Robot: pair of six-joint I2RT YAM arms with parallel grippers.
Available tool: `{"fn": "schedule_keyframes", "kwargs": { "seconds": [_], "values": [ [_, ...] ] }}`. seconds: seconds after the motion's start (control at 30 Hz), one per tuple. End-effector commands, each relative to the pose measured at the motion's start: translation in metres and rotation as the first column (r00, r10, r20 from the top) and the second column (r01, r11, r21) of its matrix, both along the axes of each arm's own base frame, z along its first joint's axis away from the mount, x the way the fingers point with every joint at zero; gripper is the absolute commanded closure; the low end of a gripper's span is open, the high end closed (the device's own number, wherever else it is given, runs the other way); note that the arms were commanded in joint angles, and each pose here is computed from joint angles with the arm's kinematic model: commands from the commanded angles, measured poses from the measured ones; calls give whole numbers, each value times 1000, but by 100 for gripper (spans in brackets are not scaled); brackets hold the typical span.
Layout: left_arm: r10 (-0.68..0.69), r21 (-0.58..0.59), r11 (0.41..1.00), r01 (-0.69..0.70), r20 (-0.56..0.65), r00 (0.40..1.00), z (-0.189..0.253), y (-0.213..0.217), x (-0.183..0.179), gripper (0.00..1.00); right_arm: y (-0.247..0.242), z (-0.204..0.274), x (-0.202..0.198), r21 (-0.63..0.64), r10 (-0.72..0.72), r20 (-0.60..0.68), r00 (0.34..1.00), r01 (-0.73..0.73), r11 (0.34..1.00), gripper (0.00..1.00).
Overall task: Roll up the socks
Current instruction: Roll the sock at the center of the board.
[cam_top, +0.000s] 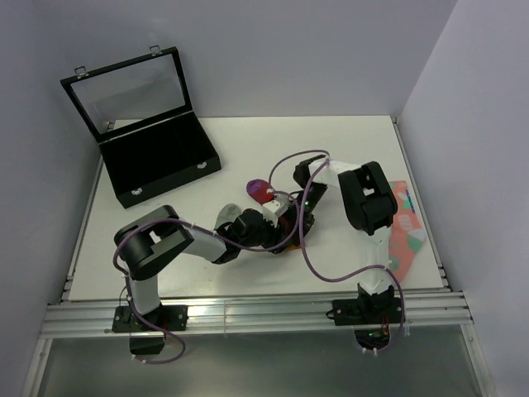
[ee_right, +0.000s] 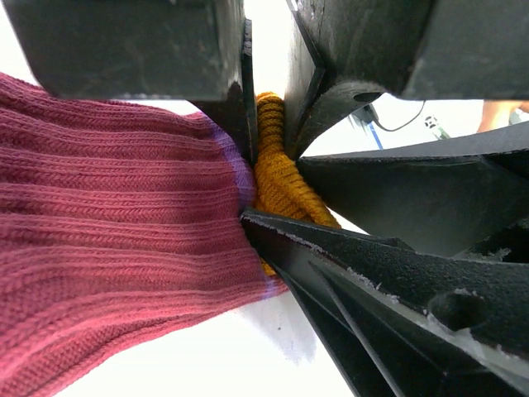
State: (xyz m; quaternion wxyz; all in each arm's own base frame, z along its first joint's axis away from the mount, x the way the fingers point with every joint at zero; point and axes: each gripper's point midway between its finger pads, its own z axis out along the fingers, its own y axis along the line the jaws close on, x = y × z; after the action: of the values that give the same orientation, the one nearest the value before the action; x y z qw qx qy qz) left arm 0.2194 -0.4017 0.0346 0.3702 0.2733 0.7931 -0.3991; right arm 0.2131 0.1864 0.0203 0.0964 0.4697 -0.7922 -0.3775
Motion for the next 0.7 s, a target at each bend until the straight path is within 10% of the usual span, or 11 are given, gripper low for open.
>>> {"fn": "schedule_keyframes", "kwargs": {
  "seconds": [0.0,0.43,0.67],
  "values": [
    [-39,33,999,41,-40,998,-16,3,-12,57,-6,-7,15,-29,11,43,999,-9,1000,83],
    [-44,87,994,58,-153,987,-37,2,-17,98,-6,-6,22,-30,-21,77,997,24,999,78],
    [-42,149,984,93,-313,949,-51,4,-30,100,-3,-1,28,-11,-72,161,984,75,997,61]
  ]
}}
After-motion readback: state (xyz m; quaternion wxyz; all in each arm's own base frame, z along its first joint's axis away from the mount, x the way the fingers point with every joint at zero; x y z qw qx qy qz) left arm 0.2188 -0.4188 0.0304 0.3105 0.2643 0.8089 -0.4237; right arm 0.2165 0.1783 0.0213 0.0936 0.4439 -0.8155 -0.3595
